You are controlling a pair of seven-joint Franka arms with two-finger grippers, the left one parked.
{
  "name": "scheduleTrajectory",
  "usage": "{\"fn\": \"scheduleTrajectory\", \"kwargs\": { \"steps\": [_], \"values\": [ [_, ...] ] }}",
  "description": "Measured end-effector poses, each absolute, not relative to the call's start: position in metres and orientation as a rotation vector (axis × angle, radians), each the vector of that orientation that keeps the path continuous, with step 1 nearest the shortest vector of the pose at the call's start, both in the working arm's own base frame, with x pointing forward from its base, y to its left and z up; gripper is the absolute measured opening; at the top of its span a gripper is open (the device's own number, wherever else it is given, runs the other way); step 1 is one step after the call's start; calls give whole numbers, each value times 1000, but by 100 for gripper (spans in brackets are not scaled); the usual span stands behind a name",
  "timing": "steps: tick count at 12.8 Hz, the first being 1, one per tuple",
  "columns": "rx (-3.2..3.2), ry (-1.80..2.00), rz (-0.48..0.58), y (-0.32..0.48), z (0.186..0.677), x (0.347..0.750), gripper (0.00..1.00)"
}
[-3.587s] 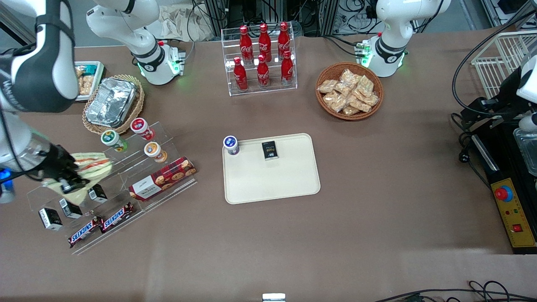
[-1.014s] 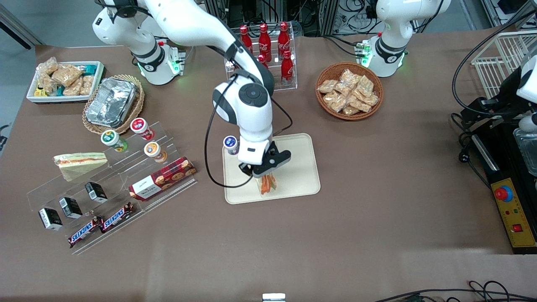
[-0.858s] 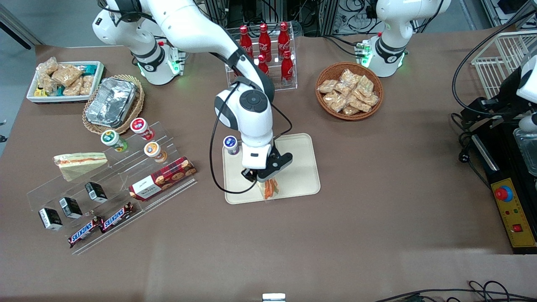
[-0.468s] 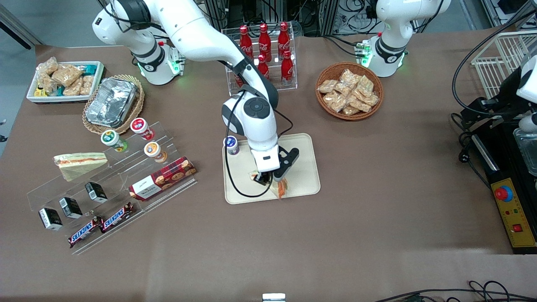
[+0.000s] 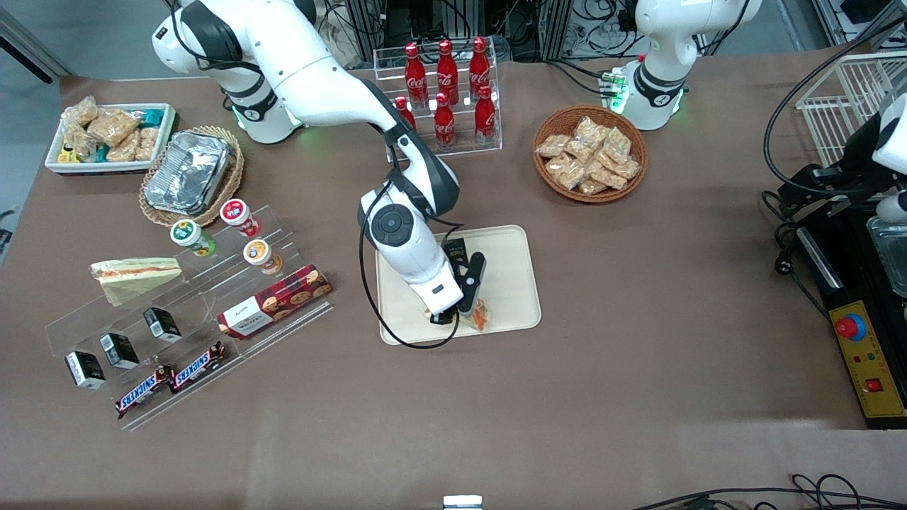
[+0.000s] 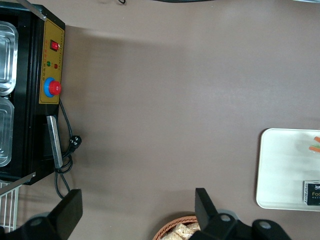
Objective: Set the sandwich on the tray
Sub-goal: 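Lower the sandwich onto the tray and open the right gripper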
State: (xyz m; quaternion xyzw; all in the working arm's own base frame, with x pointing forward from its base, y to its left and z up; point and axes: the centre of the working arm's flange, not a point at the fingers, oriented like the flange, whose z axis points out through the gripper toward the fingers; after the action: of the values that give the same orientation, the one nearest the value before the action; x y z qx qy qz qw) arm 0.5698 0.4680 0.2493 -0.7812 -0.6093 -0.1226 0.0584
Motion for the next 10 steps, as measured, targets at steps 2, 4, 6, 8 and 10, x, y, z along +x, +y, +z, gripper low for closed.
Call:
{"fn": "scheduleTrajectory", "kwargs": {
  "steps": [2,4,6,8,10],
  "values": [
    [-2300,-1918,-350,471,240,561,19],
    [-2253,-1948,-339,471,233,557,19],
    [-2210,-1956,-336,469,224,556,19],
    [-2191,-1947,-344,466,211,557,19],
    [-2189,-1967,-408,464,201,561,19]
  ]
}}
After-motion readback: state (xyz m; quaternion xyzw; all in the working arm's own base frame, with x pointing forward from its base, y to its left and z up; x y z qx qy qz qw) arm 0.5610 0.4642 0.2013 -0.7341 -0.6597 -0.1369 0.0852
